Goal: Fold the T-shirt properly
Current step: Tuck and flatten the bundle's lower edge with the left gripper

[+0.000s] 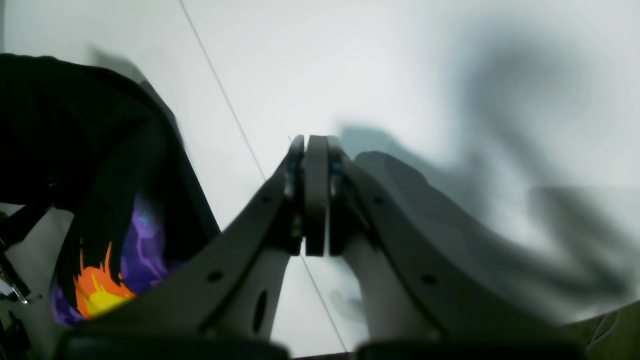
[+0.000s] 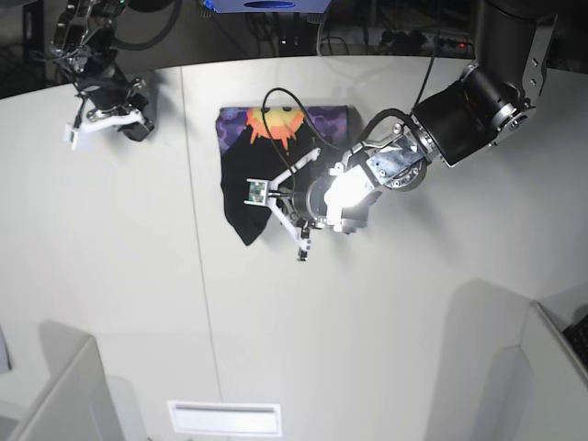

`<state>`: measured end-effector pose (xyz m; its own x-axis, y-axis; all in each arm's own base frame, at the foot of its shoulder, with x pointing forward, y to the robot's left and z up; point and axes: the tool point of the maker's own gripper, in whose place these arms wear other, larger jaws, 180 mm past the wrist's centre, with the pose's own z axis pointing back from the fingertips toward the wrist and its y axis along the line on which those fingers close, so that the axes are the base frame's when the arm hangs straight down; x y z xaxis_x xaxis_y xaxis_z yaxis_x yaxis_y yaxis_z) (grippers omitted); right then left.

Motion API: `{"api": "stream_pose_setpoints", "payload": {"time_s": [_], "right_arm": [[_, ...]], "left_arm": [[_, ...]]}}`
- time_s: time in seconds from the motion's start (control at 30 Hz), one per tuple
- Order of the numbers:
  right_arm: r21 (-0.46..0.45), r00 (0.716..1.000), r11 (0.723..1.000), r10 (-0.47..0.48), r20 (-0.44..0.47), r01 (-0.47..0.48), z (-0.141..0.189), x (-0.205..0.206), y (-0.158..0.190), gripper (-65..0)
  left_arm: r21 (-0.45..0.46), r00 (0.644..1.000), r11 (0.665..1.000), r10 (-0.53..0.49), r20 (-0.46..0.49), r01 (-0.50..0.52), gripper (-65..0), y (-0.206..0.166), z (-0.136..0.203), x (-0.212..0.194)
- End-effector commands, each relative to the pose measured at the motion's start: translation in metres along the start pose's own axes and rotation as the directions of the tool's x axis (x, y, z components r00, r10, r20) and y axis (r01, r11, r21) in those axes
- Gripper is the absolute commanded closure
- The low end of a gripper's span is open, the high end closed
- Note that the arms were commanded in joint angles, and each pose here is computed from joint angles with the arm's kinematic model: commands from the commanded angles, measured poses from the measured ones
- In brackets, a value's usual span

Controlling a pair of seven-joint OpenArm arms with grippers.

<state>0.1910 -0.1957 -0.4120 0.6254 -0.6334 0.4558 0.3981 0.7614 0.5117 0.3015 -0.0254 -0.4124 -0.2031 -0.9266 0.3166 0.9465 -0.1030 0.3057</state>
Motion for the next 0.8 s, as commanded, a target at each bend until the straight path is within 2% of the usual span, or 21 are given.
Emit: {"api": "stream_pose_setpoints", "payload": {"time_s": [0.0, 0.47, 0.63, 0.7, 0.77], "right_arm": [[0.013, 0.999, 1.000, 0.013, 0.034, -0.013, 0.004, 0.011, 0.003, 0.0], [0.012, 0.999, 1.000, 0.016, 0.033, -0.016, 0.004, 0.011, 0.003, 0.0], [0.014, 0.999, 1.000, 0.017, 0.031, -0.017, 0.003, 0.011, 0.003, 0.0], [0.015, 0.999, 1.000, 0.019, 0.030, -0.019, 0.003, 0.011, 0.004, 0.0], [0.015, 0.999, 1.000, 0.019, 0.030, -0.019, 0.003, 0.011, 0.004, 0.0]], "left_arm": [[0.025, 1.000, 1.000, -0.018, 0.016, 0.018, 0.0, 0.011, 0.005, 0.007], [0.034, 1.000, 0.999, -0.016, 0.021, 0.016, 0.0, 0.015, 0.007, 0.011], [0.044, 1.000, 0.999, -0.018, 0.017, 0.017, -29.0, 0.021, 0.008, 0.011], [0.049, 1.000, 0.999, -0.020, 0.022, 0.019, -36.9, 0.023, 0.009, 0.013], [0.065, 0.999, 0.998, -0.029, 0.029, 0.027, -42.0, 0.031, 0.012, 0.018]]}}
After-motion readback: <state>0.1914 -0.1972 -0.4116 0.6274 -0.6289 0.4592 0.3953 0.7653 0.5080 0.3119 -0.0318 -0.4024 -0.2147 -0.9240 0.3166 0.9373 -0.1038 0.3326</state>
